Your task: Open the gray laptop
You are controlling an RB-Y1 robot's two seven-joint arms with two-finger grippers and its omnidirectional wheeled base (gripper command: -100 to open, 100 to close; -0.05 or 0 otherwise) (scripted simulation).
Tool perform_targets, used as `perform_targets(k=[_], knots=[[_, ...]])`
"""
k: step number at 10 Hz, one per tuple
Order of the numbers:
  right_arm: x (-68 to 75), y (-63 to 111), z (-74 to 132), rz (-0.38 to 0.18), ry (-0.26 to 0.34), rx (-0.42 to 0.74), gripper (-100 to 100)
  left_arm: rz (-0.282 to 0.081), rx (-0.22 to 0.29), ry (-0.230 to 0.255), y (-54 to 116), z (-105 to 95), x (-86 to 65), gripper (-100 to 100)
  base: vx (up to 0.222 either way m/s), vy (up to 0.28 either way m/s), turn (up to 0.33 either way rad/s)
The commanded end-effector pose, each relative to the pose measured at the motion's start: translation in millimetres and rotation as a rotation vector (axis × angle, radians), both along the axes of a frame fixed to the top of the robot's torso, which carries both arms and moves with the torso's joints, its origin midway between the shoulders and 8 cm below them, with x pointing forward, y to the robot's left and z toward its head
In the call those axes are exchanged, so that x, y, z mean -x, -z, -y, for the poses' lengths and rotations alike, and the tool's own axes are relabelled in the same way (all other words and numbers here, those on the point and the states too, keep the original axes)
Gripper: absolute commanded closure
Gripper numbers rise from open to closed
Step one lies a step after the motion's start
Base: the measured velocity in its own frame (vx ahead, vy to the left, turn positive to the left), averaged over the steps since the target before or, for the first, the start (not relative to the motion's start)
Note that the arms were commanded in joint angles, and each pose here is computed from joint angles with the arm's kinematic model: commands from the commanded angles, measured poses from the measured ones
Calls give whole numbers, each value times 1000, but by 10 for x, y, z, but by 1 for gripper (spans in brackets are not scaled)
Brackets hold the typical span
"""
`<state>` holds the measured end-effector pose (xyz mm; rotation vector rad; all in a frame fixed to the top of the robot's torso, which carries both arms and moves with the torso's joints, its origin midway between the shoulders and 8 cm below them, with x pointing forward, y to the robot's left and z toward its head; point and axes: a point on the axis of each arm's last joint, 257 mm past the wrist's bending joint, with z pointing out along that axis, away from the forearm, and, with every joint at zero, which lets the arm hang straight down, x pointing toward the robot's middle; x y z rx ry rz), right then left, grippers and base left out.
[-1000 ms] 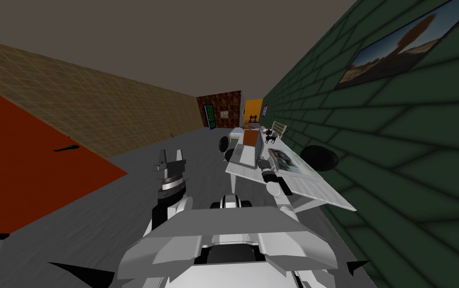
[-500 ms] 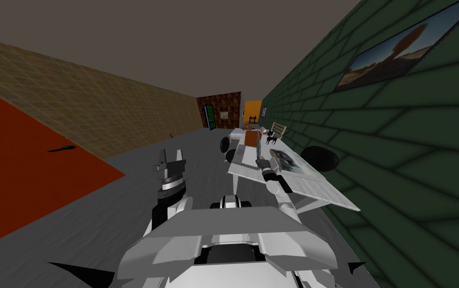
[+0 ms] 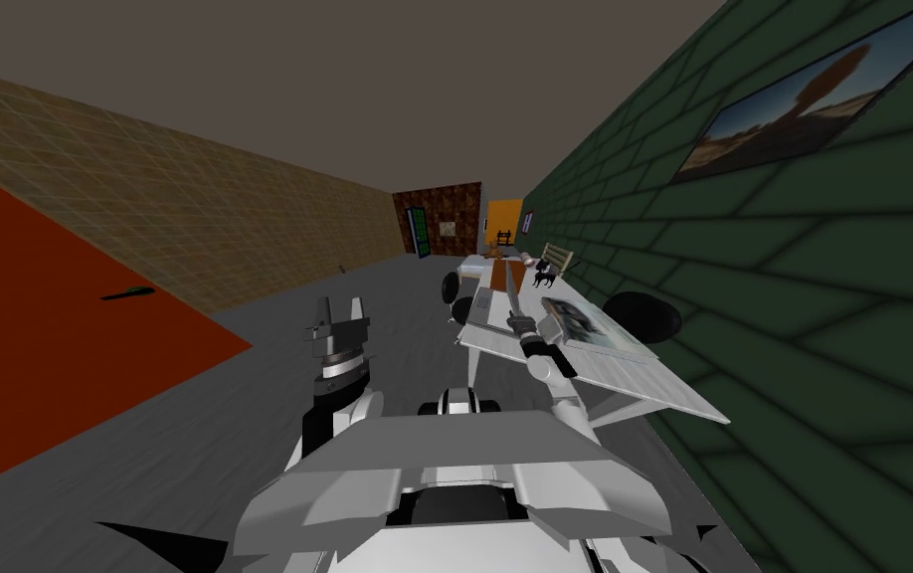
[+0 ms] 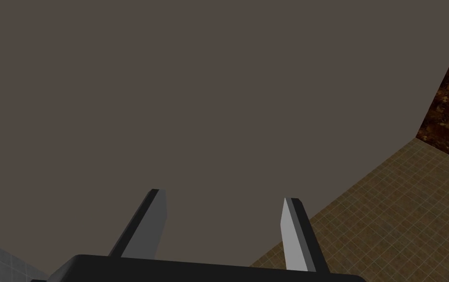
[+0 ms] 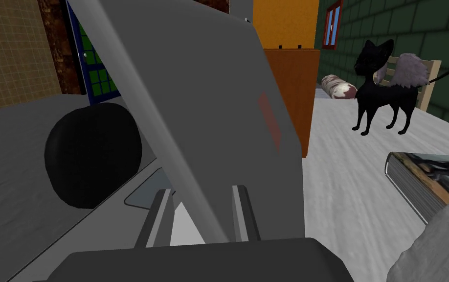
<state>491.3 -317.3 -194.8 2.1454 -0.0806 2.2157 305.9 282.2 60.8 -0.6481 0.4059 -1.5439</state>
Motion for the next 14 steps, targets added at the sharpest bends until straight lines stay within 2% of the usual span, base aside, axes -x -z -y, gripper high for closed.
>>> perform_targets(k=[1, 4, 8, 10, 11, 12, 14], knots=[[-1, 270, -11, -55, 3, 64, 100, 0, 0, 0, 0, 0, 0, 0, 13, 30, 10], [-18, 355, -3, -74, 3, 102, 100, 0, 0, 0, 0, 0, 0, 0, 0, 28, 13], [-77, 679, 26, -149, 0, 253, 100, 0, 0, 0, 0, 0, 0, 0, 2, 49, 14], [-75, 690, 27, -151, 0, 253, 100, 0, 0, 0, 0, 0, 0, 0, 5, 27, -2], [-86, 773, 35, -170, -3, 291, 100, 0, 0, 0, 0, 0, 0, 0, -1, 22, 21], [-144, 586, -21, -129, -9, 275, 100, 0, 0, 0, 0, 0, 0, 0, -6, 25, 19], [-149, 765, 23, -163, 0, 358, 100, 0, 0, 0, 0, 0, 0, 0, -1, 29, 21]])
